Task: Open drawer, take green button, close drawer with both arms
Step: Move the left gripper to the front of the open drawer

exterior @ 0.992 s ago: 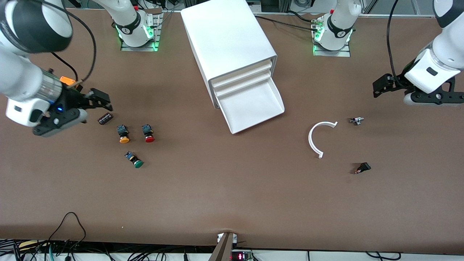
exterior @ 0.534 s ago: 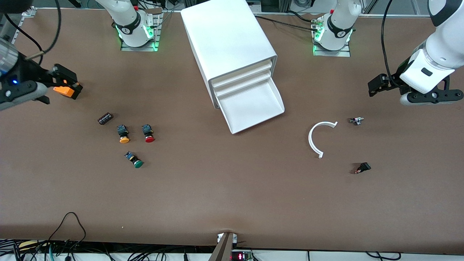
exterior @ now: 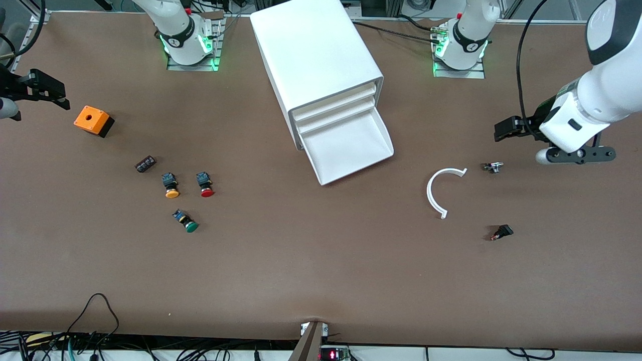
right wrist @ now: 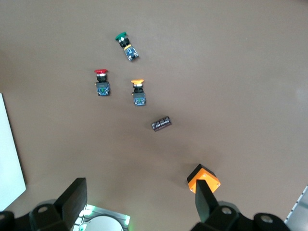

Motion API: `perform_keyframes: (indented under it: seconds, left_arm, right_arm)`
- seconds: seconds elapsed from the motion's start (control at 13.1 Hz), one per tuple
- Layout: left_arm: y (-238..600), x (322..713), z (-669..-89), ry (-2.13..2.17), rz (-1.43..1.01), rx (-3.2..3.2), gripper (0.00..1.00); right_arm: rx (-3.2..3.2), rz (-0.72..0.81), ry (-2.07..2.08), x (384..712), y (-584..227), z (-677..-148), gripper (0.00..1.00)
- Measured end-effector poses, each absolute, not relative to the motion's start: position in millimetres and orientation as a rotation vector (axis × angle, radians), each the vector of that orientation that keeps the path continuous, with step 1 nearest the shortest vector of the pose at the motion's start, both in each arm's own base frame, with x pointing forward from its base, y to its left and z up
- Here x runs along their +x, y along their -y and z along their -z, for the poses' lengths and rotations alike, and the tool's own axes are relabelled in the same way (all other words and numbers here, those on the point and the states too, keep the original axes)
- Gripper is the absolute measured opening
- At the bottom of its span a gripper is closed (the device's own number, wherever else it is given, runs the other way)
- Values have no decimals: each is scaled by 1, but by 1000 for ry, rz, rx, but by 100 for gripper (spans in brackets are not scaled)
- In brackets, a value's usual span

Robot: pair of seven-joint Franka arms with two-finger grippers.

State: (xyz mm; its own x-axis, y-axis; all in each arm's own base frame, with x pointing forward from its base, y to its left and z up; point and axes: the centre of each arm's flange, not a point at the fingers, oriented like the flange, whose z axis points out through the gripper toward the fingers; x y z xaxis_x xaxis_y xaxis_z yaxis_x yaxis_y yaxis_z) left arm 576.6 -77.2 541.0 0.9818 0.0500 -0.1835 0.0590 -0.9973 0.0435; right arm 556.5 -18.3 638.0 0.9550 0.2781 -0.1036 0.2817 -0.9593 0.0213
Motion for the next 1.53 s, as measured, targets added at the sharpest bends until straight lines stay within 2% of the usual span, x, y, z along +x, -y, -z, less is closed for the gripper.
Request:
perform_keyframes:
  seconds: [0.31, 0.92, 1.22, 1.53]
  left_arm:
    - [131, 590, -481, -180, 426, 3051, 100]
    - [240, 612, -383, -401, 320, 3048, 100]
    - [284, 606, -344, -470, 320, 3048, 100]
    - [308, 608, -304, -531, 272, 3027, 100]
  right_arm:
    - [3073, 152, -436, 556, 31, -641, 100]
    - [3076, 128, -461, 527, 52, -673, 100]
    - [3077, 182, -481, 536, 46, -650, 100]
    - [3075, 154, -484, 542, 45, -634, 100]
